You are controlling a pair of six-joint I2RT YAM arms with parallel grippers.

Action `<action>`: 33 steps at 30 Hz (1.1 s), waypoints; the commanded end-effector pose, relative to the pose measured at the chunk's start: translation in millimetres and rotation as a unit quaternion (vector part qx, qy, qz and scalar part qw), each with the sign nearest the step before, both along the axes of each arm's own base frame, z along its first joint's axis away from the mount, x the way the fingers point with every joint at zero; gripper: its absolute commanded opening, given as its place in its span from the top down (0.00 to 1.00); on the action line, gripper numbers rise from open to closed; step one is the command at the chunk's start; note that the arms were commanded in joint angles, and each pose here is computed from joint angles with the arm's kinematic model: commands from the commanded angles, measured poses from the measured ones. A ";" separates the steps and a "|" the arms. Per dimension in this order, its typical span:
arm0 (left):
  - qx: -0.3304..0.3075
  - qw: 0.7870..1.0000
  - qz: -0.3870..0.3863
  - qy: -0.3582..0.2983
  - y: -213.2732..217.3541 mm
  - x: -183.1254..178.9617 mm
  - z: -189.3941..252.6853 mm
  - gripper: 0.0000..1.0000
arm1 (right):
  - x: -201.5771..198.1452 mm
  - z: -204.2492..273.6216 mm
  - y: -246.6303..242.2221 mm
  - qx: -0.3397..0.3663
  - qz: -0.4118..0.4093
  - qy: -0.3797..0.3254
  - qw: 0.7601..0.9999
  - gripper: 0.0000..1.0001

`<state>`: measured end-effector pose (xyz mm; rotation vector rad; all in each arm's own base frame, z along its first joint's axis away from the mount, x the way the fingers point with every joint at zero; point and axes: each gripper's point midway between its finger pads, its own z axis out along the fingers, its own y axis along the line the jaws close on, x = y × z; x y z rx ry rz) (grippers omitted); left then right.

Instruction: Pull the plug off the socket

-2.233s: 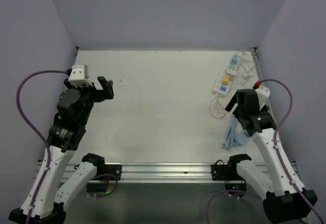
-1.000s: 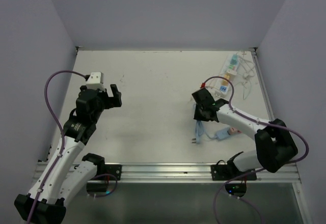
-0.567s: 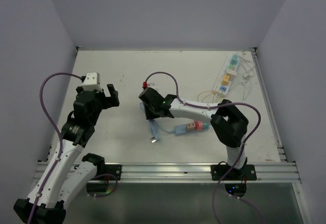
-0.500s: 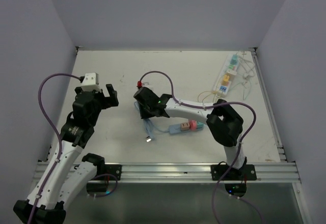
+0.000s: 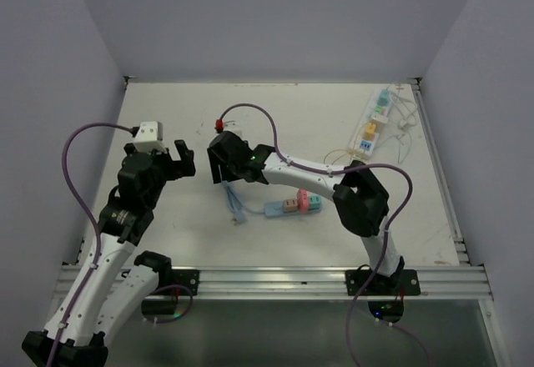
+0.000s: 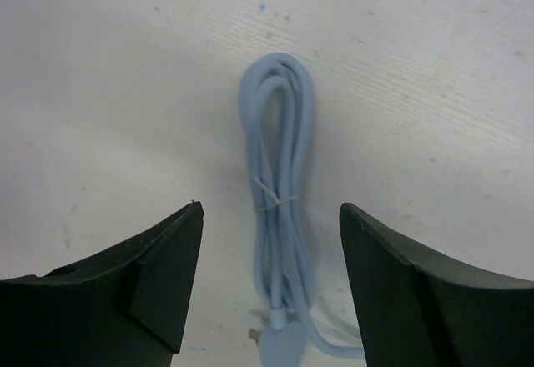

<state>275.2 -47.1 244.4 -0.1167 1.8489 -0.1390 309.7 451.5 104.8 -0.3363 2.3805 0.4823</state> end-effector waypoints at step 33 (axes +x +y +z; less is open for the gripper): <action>0.036 0.903 -0.376 0.203 -251.0 -67.6 -152.5 0.08 | -94.4 -23.3 -312.2 -0.049 -0.238 0.028 0.969 0.44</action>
